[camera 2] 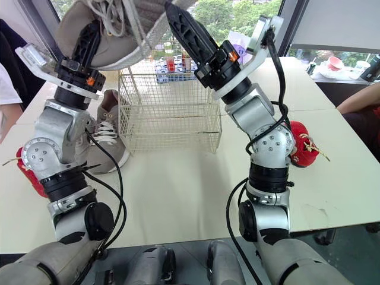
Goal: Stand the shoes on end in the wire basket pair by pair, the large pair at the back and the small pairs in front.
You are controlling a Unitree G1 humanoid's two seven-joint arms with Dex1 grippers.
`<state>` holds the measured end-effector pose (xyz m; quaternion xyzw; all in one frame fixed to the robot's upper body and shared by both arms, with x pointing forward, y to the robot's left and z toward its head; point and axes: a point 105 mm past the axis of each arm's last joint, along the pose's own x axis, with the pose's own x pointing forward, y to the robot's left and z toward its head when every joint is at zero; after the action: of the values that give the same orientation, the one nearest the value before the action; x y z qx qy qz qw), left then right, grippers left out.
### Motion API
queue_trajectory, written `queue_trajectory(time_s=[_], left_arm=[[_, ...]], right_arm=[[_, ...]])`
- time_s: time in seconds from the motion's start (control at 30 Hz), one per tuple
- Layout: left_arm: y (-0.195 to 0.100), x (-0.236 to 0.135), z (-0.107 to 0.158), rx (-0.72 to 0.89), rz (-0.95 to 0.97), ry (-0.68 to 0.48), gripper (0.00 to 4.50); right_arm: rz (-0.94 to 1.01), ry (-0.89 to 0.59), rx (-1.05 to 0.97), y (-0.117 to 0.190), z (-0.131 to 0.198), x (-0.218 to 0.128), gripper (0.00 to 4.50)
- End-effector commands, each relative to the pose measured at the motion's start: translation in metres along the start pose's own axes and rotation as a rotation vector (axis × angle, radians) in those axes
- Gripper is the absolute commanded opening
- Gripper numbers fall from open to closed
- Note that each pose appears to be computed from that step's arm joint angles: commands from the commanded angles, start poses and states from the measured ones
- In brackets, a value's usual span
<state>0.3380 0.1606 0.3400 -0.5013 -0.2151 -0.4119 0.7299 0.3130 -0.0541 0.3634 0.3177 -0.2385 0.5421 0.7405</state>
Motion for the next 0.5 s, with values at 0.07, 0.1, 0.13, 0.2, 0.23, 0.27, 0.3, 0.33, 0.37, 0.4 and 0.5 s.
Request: queue_trajectory(time_s=[0.07, 0.1, 0.13, 0.2, 0.23, 0.27, 0.3, 0.33, 0.37, 0.4, 0.5], left_arm=[[-0.02, 0.002, 0.002, 0.001, -0.092, -0.002, 0.71], [-0.021, 0.002, 0.002, -0.007, -0.1, -0.003, 0.71], [-0.022, 0.002, 0.001, -0.01, -0.103, 0.0, 0.71], [-0.021, -0.001, -0.006, -0.007, -0.096, 0.032, 0.71], [-0.02, -0.002, -0.009, -0.006, -0.093, 0.046, 0.71], [-0.019, -0.003, -0.012, -0.009, -0.09, 0.054, 0.71], [-0.019, -0.004, -0.014, -0.012, -0.089, 0.057, 0.71], [-0.019, -0.005, -0.015, -0.014, -0.088, 0.056, 0.71], [-0.018, -0.005, -0.015, -0.015, -0.084, 0.057, 0.71], [-0.016, -0.006, -0.016, -0.012, -0.076, 0.057, 0.71], [-0.01, -0.009, -0.014, -0.01, -0.051, 0.051, 0.71]], right_arm=[[0.043, -0.013, -0.059, 0.005, 0.004, 0.009, 4.42], [0.039, -0.014, -0.064, 0.004, 0.004, 0.009, 4.42], [0.038, -0.016, -0.069, 0.003, 0.004, 0.01, 4.42], [0.04, -0.031, -0.075, 0.002, 0.007, 0.012, 4.42], [0.041, -0.039, -0.077, 0.002, 0.009, 0.013, 4.42], [0.035, -0.049, -0.084, 0.0, 0.011, 0.015, 4.42], [0.029, -0.056, -0.092, -0.001, 0.013, 0.016, 4.42], [0.023, -0.061, -0.101, -0.003, 0.014, 0.016, 4.42], [0.02, -0.066, -0.105, -0.004, 0.015, 0.017, 4.42], [0.02, -0.071, -0.106, -0.004, 0.016, 0.017, 4.42], [0.036, -0.09, -0.102, 0.001, 0.02, 0.02, 4.42]])
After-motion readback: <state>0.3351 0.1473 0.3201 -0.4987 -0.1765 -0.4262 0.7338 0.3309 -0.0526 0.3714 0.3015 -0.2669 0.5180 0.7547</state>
